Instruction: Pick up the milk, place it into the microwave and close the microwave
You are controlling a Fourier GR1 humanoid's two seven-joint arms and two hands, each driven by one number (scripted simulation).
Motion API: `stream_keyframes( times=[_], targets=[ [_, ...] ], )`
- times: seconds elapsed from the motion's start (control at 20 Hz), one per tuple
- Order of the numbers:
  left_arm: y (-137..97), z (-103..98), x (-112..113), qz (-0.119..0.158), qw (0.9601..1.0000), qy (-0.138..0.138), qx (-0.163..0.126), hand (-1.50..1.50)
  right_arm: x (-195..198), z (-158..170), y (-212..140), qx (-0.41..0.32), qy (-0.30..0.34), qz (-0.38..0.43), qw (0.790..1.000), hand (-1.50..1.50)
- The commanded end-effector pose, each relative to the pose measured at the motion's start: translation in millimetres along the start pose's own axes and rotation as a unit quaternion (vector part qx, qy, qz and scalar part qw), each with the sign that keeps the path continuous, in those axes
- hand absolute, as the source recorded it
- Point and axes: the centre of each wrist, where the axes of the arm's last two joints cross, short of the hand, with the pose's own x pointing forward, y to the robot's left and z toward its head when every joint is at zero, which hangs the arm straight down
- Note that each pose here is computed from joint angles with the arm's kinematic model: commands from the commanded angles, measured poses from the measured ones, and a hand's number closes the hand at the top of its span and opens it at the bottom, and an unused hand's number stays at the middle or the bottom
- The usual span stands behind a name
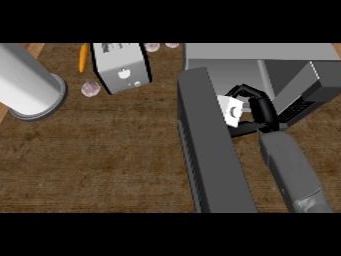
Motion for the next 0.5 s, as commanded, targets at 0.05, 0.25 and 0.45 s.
stream_keyframes(
  times=[0.05,0.25,0.45],
  targets=[
    [1.7,-0.7,12.8,-0.003,1.0000,-0.001,-0.002,-1.50,22.4,-46.2,3.9,0.000,0.001,0.073,0.997,1.50],
    [6.5,-6.3,-3.6,0.007,0.9999,0.004,-0.013,-1.50,27.6,-71.1,24.3,0.005,0.017,0.111,0.994,1.50],
    [1.7,-10.2,0.3,0.008,0.9998,-0.006,-0.019,-1.50,20.4,-70.4,1.5,-0.005,0.036,0.156,0.987,1.50]
  ],
)
